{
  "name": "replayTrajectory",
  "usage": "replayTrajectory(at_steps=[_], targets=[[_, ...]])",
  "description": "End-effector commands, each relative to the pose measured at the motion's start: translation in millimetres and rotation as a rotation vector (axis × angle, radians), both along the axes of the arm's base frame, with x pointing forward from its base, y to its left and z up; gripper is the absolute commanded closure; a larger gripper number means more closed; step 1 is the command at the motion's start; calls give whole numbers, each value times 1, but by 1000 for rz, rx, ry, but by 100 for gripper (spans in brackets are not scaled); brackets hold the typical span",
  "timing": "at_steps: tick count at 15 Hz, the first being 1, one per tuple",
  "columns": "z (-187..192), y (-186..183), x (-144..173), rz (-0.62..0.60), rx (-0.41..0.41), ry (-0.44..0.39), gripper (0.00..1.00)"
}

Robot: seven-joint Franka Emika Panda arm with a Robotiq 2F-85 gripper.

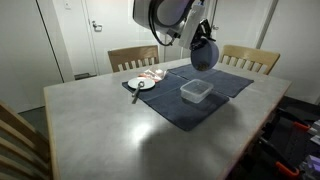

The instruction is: Pour the contents from the blue bowl into the clear bowl then place the blue bowl on the table

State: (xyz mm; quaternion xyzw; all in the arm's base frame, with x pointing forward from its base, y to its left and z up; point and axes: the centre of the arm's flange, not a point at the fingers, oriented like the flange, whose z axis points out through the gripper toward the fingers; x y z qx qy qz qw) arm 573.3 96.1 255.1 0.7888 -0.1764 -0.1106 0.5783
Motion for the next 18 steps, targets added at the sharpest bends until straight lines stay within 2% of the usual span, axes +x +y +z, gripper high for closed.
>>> replayTrajectory(at_steps=[1, 11, 18], targets=[[1, -2, 16, 5, -35, 37, 98], [-20, 44, -11, -81, -68, 148, 98], [-43, 59, -8, -89, -66, 192, 98]])
